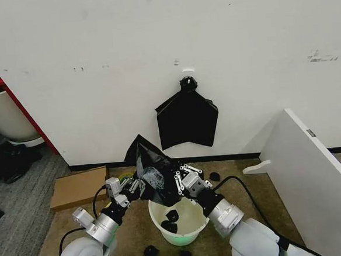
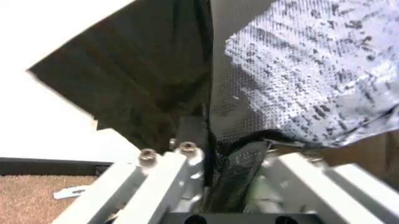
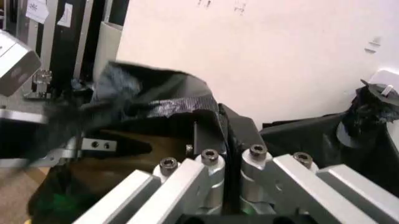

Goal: Place the garbage bag over the trash bin.

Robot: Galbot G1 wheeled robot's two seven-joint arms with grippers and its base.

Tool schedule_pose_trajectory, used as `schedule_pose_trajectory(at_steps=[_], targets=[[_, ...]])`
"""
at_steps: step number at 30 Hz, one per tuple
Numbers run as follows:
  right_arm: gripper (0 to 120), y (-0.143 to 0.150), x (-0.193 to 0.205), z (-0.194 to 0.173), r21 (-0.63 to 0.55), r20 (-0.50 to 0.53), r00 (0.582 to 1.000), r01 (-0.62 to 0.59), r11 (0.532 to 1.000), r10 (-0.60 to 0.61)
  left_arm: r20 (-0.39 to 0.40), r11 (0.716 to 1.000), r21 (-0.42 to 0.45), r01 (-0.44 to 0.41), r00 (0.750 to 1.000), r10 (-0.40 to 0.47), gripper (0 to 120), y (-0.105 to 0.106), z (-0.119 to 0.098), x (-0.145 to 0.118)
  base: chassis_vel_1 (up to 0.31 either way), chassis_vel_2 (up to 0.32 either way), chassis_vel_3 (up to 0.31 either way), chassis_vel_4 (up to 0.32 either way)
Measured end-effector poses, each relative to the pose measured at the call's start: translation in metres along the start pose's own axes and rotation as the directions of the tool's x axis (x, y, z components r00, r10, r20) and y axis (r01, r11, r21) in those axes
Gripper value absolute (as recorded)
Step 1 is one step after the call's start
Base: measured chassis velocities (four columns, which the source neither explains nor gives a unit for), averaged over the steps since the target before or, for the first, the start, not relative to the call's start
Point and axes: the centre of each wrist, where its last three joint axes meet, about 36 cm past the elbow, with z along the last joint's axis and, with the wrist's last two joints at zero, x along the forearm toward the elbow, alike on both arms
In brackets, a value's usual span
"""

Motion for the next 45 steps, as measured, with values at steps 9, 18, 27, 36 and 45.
schedule_pose_trajectory(at_steps=[9,18,27,36,45], targets=[[0,-0.008,0.000,0.008,-0.003,-0.029,1.000,-0.003,1.000,0.002,0.010,0.998,-0.003,0.055,0.998,-0.055,0,0.005,0.001,-0.001,0.000,0.000,0.000,0.000],[0,-0.033,-0.004,0.058,0.037,-0.094,0.995,-0.031,0.999,0.034,0.044,0.990,-0.018,0.140,0.989,-0.140,0,0.015,-0.011,0.004,0.000,0.000,0.000,0.000],[0,-0.030,0.003,0.024,0.023,-0.175,0.961,-0.213,0.977,0.214,0.034,0.961,-0.071,0.269,0.963,-0.267,0,0.039,-0.021,0.001,0.000,0.000,0.000,0.000],[0,-0.045,0.013,0.014,0.112,-0.230,0.924,-0.287,0.951,0.306,0.070,0.940,-0.101,0.326,0.945,-0.321,0,0.063,-0.041,0.000,0.000,0.000,0.000,0.000],[0,-0.054,0.006,0.027,0.036,-0.140,0.958,-0.249,0.968,0.252,0.076,0.951,-0.088,0.296,0.954,-0.290,0,0.066,-0.046,0.007,0.000,0.000,0.000,0.000]])
